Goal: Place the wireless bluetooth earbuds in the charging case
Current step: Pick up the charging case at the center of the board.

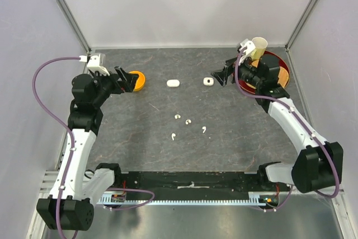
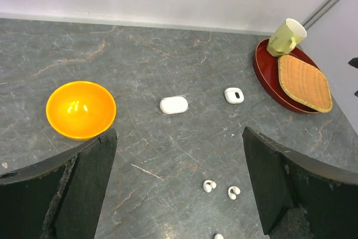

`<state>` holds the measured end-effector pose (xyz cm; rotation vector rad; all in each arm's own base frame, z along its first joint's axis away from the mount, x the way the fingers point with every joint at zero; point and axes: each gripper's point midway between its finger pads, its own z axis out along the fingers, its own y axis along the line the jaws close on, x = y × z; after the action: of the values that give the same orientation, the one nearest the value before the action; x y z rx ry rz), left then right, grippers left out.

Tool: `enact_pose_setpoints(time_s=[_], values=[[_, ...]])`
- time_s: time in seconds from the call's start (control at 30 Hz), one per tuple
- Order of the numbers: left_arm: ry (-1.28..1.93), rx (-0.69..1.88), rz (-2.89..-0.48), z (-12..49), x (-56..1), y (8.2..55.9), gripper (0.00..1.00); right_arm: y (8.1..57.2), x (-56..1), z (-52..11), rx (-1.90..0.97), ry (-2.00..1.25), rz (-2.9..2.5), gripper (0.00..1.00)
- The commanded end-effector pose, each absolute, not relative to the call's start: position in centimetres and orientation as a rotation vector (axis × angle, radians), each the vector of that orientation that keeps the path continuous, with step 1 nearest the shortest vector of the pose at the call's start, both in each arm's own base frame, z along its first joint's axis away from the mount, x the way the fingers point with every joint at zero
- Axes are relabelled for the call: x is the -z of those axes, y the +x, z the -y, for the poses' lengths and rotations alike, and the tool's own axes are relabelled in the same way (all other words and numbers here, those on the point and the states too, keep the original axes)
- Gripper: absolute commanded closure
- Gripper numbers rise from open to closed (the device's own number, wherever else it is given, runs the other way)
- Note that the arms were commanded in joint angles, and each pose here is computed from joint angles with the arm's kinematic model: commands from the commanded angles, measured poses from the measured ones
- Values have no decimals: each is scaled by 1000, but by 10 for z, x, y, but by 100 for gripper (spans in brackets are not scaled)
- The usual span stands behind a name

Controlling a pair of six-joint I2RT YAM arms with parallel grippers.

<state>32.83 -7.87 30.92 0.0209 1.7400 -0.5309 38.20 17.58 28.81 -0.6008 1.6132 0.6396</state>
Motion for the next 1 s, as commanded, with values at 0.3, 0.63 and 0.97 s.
enact_pose_setpoints(time_s=[0.3,0.63,0.97], values=[[37,477,-1644,73,-324,327,0,431,-245,-183,-536,-721,-1630,2],[39,449,-1669,69,-315,326,0,454,-231,-182,-388,-795,-1618,2],[53,471,-1667,73,-314,323,0,470,-192,-217,-373,-1057,-1581,2]])
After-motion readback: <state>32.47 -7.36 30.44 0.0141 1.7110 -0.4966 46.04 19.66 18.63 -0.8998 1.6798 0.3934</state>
